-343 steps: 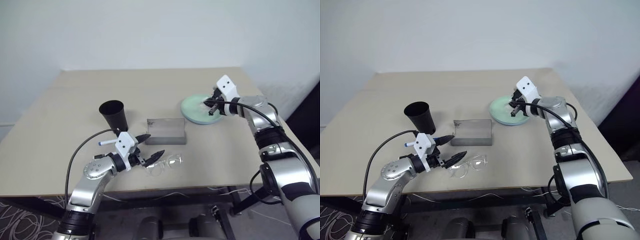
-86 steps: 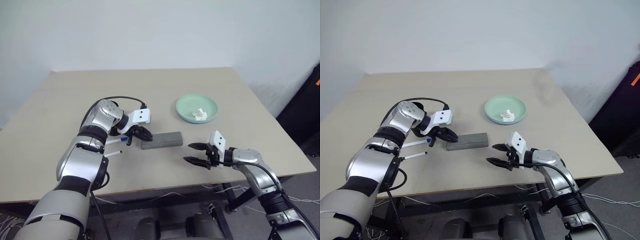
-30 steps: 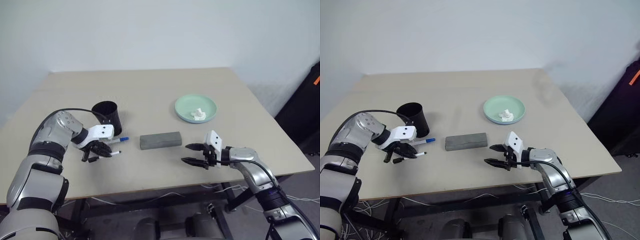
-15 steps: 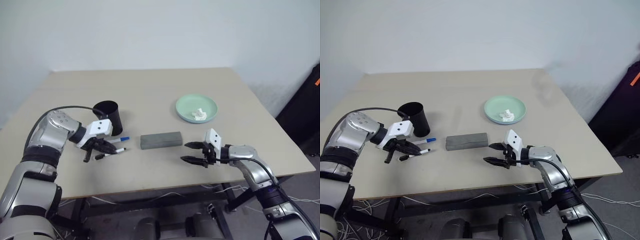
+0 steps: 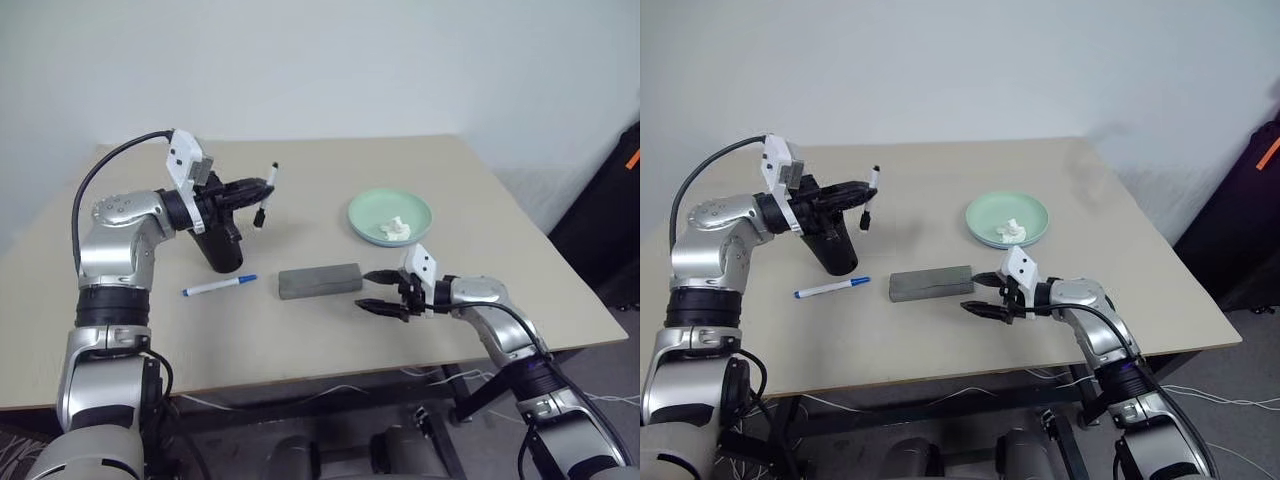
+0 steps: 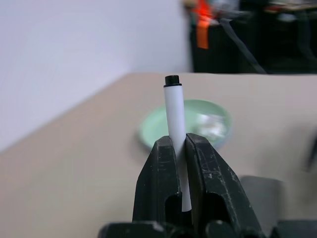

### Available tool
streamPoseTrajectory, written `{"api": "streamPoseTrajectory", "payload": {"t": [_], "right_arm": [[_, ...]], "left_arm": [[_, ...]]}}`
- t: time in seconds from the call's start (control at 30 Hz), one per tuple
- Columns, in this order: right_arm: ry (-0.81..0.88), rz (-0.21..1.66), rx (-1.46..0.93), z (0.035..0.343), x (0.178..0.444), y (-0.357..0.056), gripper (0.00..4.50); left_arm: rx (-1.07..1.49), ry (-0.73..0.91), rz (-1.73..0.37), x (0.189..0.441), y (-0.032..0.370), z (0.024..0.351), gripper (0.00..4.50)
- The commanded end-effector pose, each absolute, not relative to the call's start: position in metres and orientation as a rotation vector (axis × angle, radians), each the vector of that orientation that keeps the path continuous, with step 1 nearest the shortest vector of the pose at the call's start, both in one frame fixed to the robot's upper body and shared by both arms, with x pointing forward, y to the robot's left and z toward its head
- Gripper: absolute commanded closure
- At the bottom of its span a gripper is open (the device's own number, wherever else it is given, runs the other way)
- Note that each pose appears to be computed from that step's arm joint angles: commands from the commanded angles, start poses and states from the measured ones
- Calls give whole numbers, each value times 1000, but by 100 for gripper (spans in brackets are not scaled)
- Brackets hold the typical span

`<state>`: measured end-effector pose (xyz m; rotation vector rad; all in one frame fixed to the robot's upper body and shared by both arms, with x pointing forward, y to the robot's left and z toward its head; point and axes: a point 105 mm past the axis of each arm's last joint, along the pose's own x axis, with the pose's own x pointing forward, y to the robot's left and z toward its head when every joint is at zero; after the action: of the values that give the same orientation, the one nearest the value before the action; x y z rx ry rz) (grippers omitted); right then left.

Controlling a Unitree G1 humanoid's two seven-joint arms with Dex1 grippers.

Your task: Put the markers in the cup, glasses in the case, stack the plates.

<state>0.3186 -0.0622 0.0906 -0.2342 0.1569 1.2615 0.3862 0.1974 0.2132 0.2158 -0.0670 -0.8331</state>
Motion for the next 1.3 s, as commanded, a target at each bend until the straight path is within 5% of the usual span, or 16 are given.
{"api": "streamPoseTrajectory", "payload": {"t": [0.03,0.3,0.77,1.07,1.3], "right_arm": [[83,1255,-245,111,324,-62,144],[83,1258,-247,110,324,-60,144],[85,1250,-249,109,324,-62,144],[83,1254,-249,109,325,-60,144],[80,1258,-248,110,324,-59,144]], "left_arm": [[278,-189,-658,392,215,231,447],[261,-254,-391,408,253,225,447],[211,-221,-332,416,263,193,447],[232,-216,-332,416,265,191,161],[206,-221,-403,412,258,198,161]]}}
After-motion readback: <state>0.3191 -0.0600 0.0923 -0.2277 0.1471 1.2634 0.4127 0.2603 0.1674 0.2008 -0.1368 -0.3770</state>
